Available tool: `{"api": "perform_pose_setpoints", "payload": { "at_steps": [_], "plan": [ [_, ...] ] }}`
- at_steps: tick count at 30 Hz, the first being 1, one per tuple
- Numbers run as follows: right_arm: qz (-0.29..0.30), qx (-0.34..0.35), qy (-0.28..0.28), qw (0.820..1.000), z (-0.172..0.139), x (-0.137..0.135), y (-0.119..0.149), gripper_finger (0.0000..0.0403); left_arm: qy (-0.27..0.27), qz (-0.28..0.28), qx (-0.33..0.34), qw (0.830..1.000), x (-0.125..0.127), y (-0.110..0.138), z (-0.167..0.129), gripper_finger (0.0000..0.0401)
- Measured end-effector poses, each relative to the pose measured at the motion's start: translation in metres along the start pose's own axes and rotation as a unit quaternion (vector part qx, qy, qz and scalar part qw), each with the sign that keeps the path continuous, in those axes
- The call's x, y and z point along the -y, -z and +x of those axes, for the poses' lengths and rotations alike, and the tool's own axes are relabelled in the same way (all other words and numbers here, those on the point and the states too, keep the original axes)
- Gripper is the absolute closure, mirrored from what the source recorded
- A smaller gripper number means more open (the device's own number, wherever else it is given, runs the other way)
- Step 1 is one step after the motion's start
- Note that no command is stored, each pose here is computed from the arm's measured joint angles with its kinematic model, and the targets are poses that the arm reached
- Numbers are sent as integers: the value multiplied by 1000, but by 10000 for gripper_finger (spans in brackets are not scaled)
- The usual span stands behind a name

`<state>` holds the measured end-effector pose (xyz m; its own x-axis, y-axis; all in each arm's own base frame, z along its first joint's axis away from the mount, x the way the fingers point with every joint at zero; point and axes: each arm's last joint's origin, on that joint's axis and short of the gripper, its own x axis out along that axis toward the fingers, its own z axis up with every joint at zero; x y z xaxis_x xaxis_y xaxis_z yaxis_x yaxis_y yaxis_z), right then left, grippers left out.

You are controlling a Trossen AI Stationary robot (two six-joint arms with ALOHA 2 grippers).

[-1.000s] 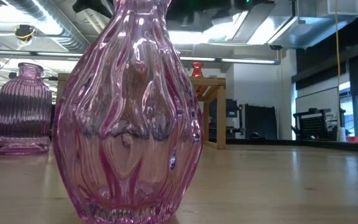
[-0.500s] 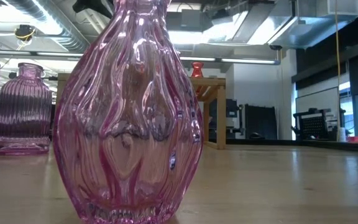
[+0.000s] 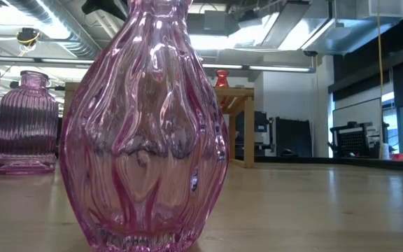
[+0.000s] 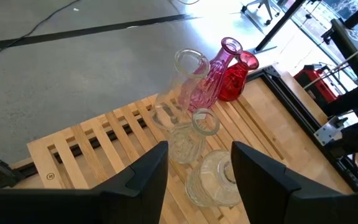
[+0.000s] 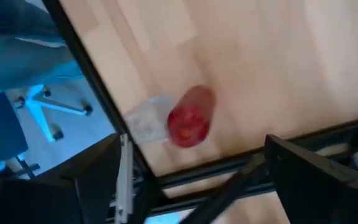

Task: Sort vases onto shelf
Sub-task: Put the red vase on the shelf aligned with the other red vase

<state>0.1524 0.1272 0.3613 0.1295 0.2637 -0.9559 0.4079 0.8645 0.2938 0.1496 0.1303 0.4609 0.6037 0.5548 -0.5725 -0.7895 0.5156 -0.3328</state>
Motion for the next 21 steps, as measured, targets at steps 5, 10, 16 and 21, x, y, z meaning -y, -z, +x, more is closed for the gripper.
{"api": "perform_pose_setpoints", "payload": {
  "at_steps": [5, 10, 16, 21],
  "plan": [
    [54, -2, 5, 999, 35, -22, 42, 61, 0, 0, 0, 1000, 0, 0, 0, 232],
    [88, 5, 6, 996, 77, -29, 65, 61, 0, 0, 0, 1000, 0, 0, 0, 232],
    [91, 17, 41, 995, 125, -15, 64, 61, 0, 0, 0, 1000, 0, 0, 0, 232],
    [109, 26, 60, 992, 154, 3, 56, 61, 0, 0, 0, 1000, 0, 0, 0, 232]
  ]
}}
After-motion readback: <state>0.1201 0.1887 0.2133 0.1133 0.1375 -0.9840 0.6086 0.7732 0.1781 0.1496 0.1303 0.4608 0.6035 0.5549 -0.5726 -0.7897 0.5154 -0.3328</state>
